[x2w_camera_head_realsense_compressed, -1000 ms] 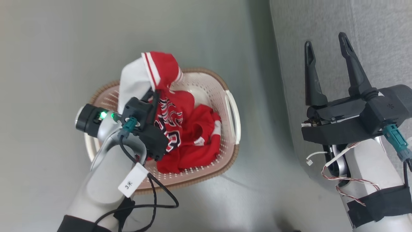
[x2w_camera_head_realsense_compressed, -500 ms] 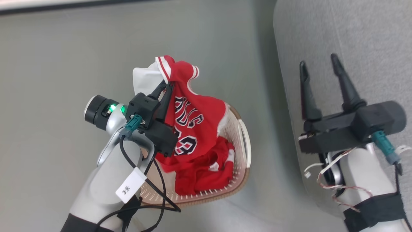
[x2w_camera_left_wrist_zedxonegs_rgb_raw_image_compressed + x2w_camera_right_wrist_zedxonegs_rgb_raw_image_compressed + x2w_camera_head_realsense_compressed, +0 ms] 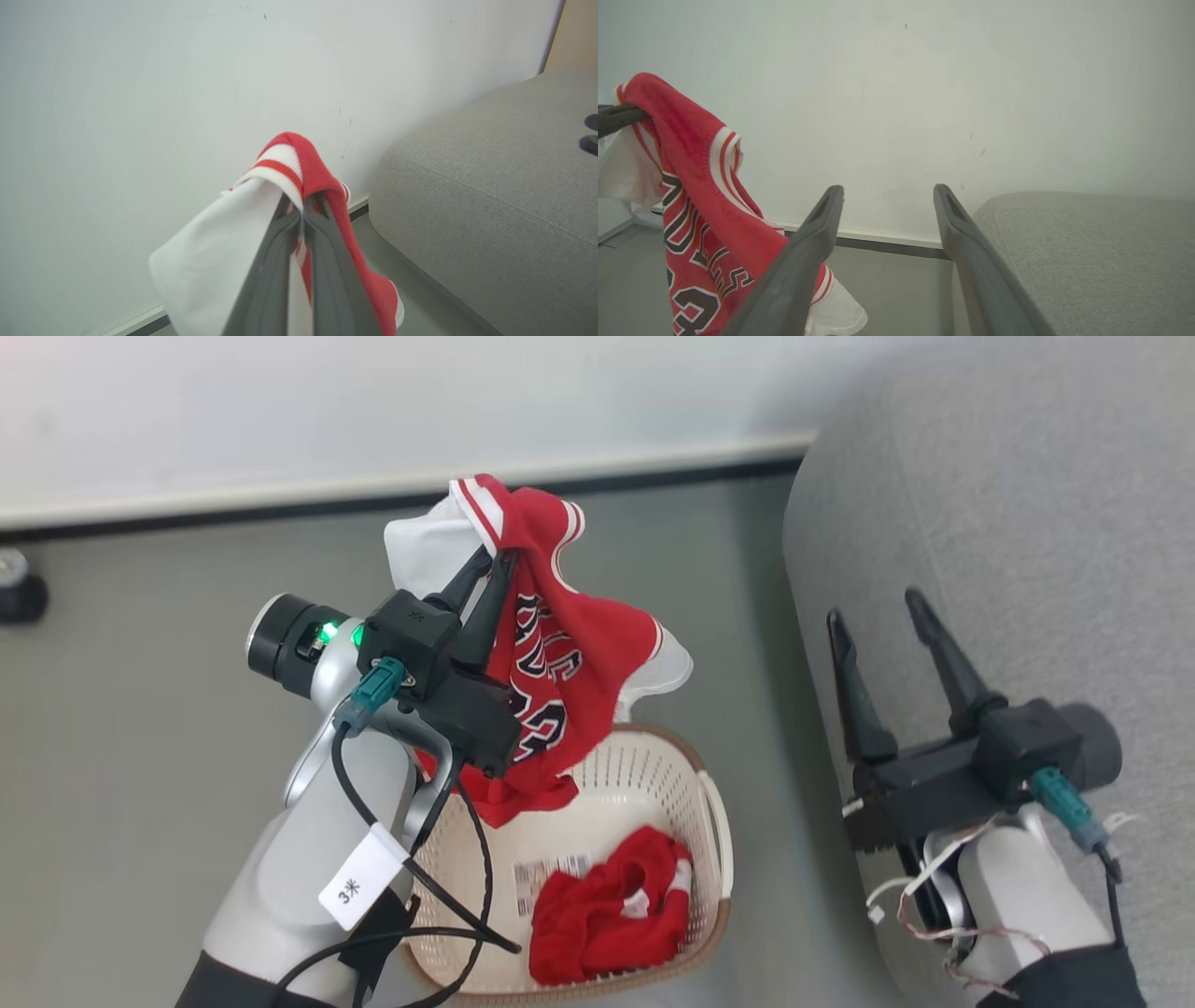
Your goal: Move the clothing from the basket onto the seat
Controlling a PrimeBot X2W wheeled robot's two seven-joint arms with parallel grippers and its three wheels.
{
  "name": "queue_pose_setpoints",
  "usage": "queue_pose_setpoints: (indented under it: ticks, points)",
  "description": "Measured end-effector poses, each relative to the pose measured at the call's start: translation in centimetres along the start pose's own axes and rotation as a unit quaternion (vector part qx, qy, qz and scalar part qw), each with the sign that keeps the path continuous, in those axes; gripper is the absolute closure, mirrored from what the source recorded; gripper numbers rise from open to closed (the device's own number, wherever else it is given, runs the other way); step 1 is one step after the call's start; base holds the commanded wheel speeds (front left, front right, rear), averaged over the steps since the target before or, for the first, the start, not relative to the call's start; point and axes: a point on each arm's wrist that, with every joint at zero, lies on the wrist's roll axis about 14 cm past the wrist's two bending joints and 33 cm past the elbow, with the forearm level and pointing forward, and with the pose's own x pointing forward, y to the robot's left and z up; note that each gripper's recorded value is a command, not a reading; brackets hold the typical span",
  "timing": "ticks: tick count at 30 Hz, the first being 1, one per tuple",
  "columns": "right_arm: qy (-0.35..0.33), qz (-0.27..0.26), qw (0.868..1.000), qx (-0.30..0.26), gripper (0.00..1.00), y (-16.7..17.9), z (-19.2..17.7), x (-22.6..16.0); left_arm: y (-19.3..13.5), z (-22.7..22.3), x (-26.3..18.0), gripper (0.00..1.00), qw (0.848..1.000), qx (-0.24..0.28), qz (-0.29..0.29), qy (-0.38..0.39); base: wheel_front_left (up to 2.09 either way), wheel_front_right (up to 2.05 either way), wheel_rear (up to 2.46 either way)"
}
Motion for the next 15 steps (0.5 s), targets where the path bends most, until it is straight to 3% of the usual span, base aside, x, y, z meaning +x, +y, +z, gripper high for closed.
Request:
queue_pose_setpoints:
  ticks: [15]
  points:
    - [-0.014, 0.086, 0.996, -0.002, 0.0, 5.6, 3.3, -3.6, -1.5, 9.3, -2.5, 1.0, 0.996, 0.03, -0.002, -0.079, 0.0, 0.0, 0.0]
